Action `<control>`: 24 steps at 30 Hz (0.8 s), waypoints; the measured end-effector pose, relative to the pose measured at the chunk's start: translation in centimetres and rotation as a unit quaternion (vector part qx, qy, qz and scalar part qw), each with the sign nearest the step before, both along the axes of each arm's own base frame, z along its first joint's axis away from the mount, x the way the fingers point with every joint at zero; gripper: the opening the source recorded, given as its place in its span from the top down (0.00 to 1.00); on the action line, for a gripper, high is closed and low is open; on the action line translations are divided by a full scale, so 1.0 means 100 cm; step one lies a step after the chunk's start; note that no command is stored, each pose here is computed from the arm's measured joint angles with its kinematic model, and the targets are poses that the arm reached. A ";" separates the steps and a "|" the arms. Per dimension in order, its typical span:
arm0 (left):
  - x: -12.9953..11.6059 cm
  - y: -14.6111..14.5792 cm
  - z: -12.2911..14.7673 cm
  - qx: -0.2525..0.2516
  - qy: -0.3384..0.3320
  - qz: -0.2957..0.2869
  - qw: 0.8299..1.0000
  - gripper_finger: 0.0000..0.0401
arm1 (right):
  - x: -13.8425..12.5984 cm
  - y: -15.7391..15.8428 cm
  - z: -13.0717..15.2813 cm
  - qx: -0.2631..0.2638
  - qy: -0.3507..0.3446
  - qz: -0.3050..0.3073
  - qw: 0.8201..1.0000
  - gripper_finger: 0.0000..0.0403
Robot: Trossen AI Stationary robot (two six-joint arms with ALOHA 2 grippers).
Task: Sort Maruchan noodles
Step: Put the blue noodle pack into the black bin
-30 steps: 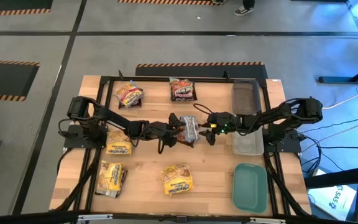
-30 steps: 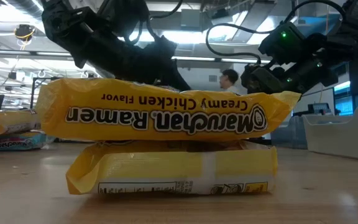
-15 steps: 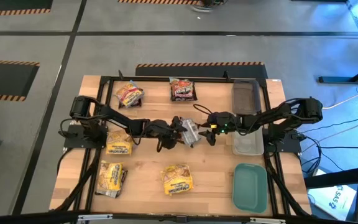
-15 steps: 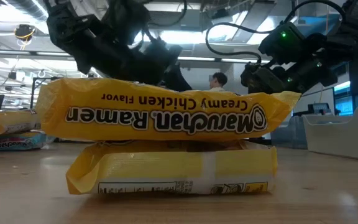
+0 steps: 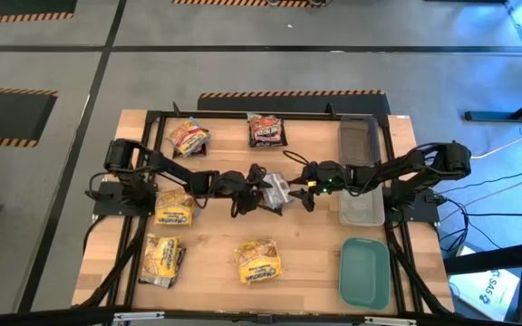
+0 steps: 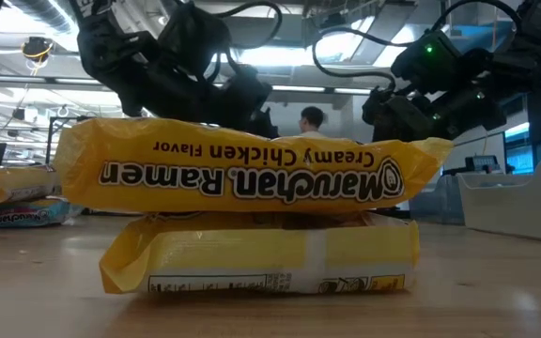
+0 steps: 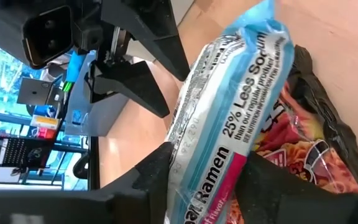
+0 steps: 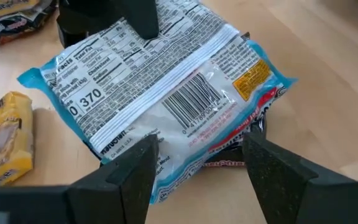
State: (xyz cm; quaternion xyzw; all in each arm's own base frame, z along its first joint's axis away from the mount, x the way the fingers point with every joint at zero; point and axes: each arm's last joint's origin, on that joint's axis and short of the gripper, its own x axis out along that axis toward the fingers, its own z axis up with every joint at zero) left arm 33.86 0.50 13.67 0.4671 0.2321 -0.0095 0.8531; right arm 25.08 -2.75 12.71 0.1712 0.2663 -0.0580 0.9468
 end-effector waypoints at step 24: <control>0.044 -0.015 0.084 -0.215 -0.055 0.214 0.951 0.74 | -0.068 0.010 0.117 -0.137 -0.207 0.067 0.966 0.44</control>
